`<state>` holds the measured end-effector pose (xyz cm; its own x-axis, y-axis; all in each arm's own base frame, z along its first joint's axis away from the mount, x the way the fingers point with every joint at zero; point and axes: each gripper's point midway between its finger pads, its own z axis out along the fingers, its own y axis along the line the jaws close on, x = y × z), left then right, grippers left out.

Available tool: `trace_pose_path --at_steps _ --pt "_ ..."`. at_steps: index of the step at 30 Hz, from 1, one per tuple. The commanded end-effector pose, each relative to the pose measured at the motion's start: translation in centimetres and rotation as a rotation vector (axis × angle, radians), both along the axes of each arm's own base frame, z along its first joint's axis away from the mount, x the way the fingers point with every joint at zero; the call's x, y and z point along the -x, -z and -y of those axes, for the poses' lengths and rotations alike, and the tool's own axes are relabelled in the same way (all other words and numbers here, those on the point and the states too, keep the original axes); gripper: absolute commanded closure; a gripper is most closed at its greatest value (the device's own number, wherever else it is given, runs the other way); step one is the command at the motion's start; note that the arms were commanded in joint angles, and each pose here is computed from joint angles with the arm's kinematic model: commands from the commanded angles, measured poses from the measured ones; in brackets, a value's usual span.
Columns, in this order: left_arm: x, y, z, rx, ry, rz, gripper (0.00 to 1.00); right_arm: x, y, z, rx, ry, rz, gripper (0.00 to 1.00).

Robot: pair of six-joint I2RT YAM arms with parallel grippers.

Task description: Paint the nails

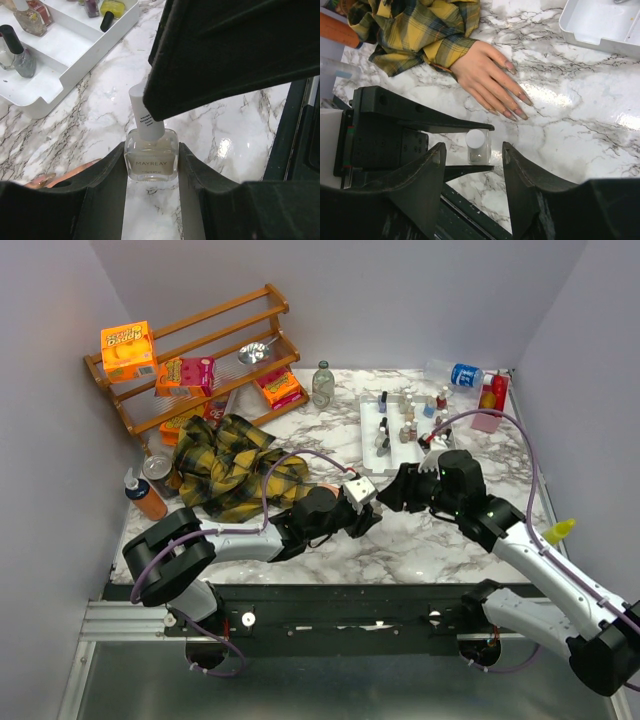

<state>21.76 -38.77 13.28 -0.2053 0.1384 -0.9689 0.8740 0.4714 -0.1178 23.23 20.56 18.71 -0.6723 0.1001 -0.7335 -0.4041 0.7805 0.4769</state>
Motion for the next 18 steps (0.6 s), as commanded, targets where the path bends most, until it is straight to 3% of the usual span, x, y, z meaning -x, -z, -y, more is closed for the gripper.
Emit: trace_pose_path --at_steps 1,7,18 --pt "-0.7 -1.4 0.6 0.037 -0.024 0.023 0.93 -1.3 -0.5 -0.6 -0.035 0.031 0.024 0.44" --pt "-0.7 -1.5 0.6 0.036 -0.022 0.027 0.93 -1.4 0.3 -1.4 -0.044 0.006 0.0 0.45" --pt "-0.5 -1.6 0.7 0.038 -0.014 0.027 0.93 -1.1 1.5 -1.7 -0.036 -0.009 -0.031 0.55"
